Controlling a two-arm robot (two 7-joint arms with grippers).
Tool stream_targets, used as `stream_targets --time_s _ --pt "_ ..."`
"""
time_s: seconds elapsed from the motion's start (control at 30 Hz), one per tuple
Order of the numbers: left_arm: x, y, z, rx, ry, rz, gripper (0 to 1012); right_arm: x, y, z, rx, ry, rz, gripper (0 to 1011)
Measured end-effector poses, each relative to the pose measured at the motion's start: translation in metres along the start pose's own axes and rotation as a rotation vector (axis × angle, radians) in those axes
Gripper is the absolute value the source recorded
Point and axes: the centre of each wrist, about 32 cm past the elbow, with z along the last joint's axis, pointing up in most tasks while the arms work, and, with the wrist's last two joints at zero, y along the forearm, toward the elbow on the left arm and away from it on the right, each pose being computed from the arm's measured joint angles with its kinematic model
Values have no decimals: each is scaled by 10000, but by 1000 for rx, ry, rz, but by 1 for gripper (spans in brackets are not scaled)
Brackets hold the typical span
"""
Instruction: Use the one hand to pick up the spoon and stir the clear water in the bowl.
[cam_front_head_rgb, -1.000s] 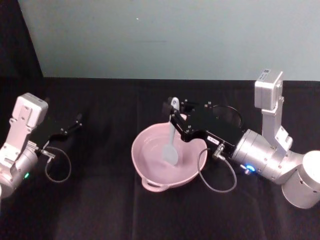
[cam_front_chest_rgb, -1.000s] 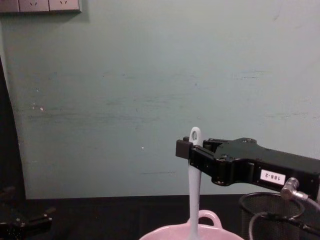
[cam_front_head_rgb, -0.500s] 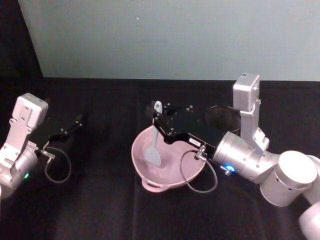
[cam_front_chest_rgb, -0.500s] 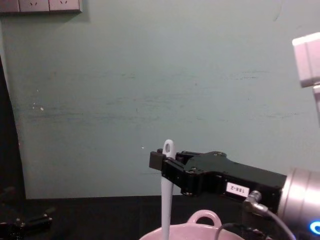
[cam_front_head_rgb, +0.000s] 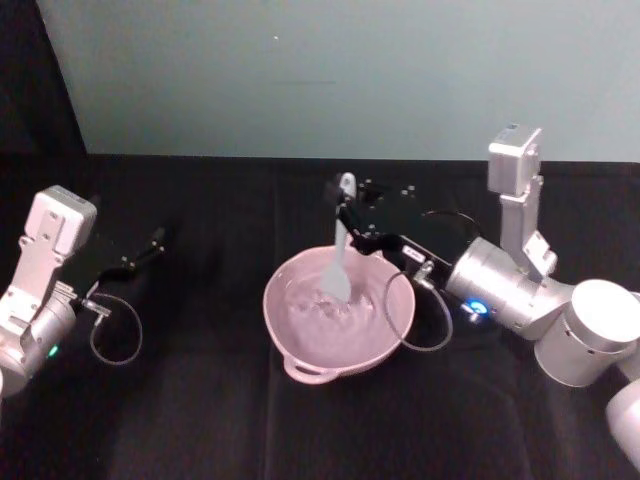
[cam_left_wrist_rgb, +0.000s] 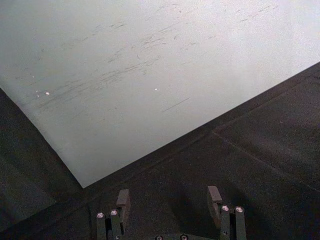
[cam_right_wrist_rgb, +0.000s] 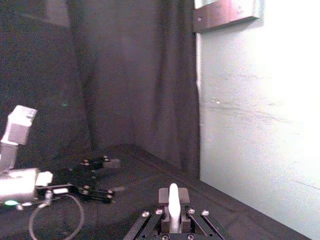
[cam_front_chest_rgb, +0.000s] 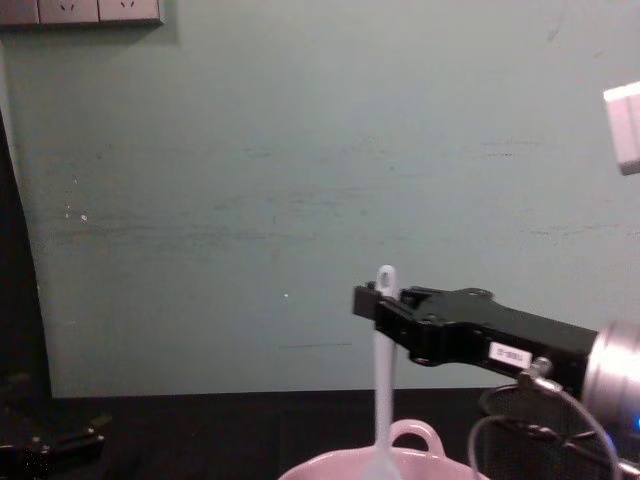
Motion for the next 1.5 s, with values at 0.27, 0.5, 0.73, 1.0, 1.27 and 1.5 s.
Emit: stream_targets --time_s 0.27,0.5,0.73,1.0,1.27,1.5 --pt "0 0 0 0 0 0 1012 42 -200 39 -2 -14 -43 113" --pt "0 0 0 0 0 0 1011 -58 -311 54 -12 -9 -38 114" --pt "0 0 0 0 0 0 1011 -210 -269 76 -31 -6 17 114" --pt "0 0 0 0 0 0 1011 -398 -20 119 -35 -21 124 114" --pt "0 0 0 0 0 0 1011 -377 144 54 -24 -13 123 114" --pt "0 0 0 0 0 0 1011 -235 136 -35 -10 2 63 113"
